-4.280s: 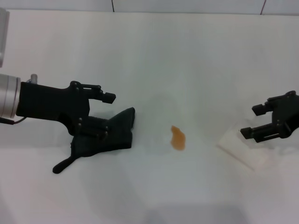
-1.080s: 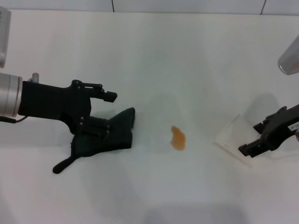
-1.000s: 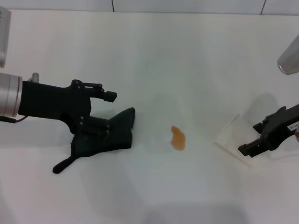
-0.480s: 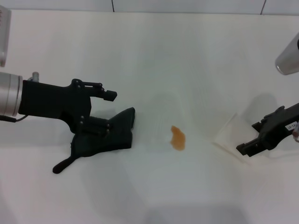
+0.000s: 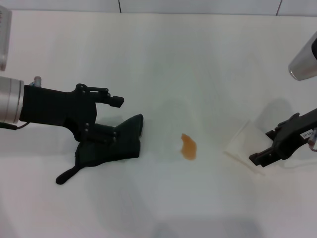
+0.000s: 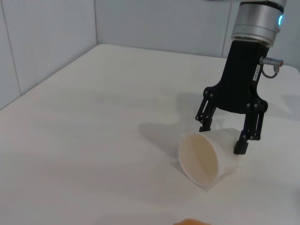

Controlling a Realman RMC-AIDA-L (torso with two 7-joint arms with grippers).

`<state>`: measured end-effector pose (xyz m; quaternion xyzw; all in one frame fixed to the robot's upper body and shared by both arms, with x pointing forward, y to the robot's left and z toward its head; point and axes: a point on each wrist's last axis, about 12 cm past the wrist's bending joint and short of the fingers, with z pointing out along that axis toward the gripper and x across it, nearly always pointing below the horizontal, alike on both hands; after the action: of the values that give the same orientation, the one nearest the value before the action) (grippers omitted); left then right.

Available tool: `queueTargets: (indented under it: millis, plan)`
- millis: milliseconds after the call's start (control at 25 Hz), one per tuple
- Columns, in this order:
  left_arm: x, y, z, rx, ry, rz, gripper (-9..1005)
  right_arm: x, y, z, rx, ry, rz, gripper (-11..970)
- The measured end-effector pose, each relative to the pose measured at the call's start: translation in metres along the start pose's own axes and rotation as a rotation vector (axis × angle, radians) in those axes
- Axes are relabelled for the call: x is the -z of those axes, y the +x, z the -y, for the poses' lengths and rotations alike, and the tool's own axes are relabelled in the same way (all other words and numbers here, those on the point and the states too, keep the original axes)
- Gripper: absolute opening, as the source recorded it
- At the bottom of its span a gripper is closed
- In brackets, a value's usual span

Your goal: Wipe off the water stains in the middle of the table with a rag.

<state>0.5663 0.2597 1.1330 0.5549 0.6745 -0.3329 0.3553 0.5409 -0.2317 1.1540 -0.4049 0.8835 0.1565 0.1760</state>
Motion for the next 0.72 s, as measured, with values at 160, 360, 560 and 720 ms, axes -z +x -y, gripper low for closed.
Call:
queueTargets:
  millis: [160, 360, 560, 720]
  plan:
    - [0.0, 0.0, -0.0001, 0.0, 0.0, 0.0, 817, 0.0, -0.0003, -0.0001, 0.001, 0.0, 0.0, 765]
    - [0.0, 0.0, -0.0001, 0.0, -0.001, 0.0, 817, -0.0004, -0.0004, -0.0006, 0.003, -0.001, -0.002, 765]
    - [-0.0001, 0.0, 0.0, 0.0, 0.0, -0.001, 817, -0.0025, 0.0002, -0.0014, 0.004, -0.007, -0.009, 766]
    - [-0.0005, 0.0, -0.0001, 0.0, -0.001, -0.001, 817, -0.003, -0.0001, -0.001, 0.003, -0.007, -0.009, 766]
